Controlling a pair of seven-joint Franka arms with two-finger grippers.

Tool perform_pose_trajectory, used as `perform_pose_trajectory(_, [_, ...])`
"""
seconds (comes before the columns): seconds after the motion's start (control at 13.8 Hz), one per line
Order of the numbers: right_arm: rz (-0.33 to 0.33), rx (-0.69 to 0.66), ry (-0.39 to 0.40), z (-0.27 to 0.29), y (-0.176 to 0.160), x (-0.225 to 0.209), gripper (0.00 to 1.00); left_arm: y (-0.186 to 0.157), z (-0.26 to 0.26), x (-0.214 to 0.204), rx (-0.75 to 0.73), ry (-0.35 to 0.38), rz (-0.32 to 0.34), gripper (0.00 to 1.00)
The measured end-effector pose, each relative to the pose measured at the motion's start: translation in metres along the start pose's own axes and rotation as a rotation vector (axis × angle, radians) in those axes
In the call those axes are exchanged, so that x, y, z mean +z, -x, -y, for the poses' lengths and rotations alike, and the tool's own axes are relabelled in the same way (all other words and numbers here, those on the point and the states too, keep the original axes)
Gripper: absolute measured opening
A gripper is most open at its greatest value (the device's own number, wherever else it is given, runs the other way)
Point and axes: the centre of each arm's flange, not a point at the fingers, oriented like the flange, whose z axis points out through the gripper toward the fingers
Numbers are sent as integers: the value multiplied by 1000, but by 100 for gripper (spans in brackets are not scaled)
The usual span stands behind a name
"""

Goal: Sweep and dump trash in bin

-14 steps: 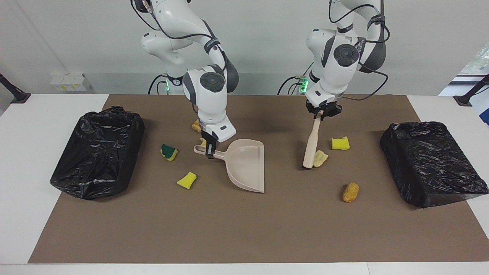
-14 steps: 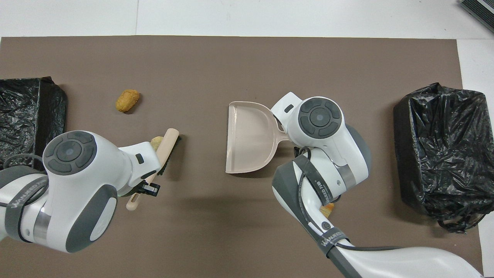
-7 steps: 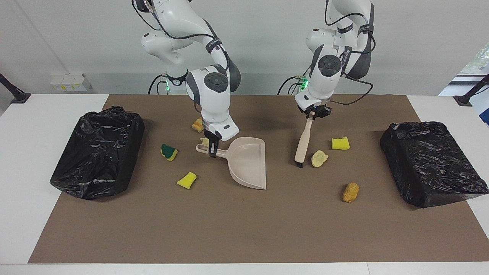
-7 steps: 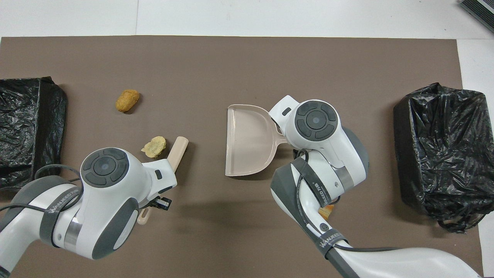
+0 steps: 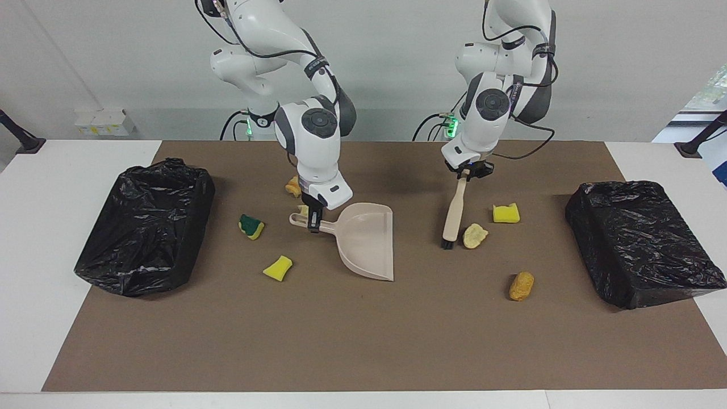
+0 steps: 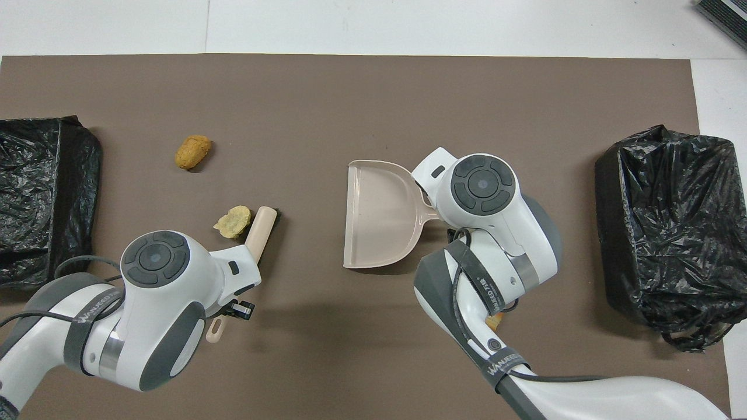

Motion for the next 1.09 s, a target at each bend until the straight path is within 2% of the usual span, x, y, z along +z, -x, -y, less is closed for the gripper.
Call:
perform_pose_trajectory(0.51, [1, 0, -1, 0, 0, 1, 32, 0, 3, 15, 18, 3, 5, 27])
perform_pose_trajectory(0.58, [1, 1, -1, 0, 0, 1, 32, -1, 6, 16, 25, 5, 0, 33])
perform_pose_trajectory(0.87, [1, 1, -1, 0, 0, 1, 32, -5, 17, 19, 48, 12, -12, 76])
perform_pose_trajectory(0.94, [1, 1, -1, 0, 0, 1, 32, -5, 17, 19, 49, 12, -16, 76])
perform_pose_trajectory(1.01, [1, 1, -1, 0, 0, 1, 32, -6, 17, 18, 51, 11, -24, 71])
perform_pose_trajectory(1.09, [1, 1, -1, 0, 0, 1, 32, -7, 16, 18, 56, 11, -28, 54])
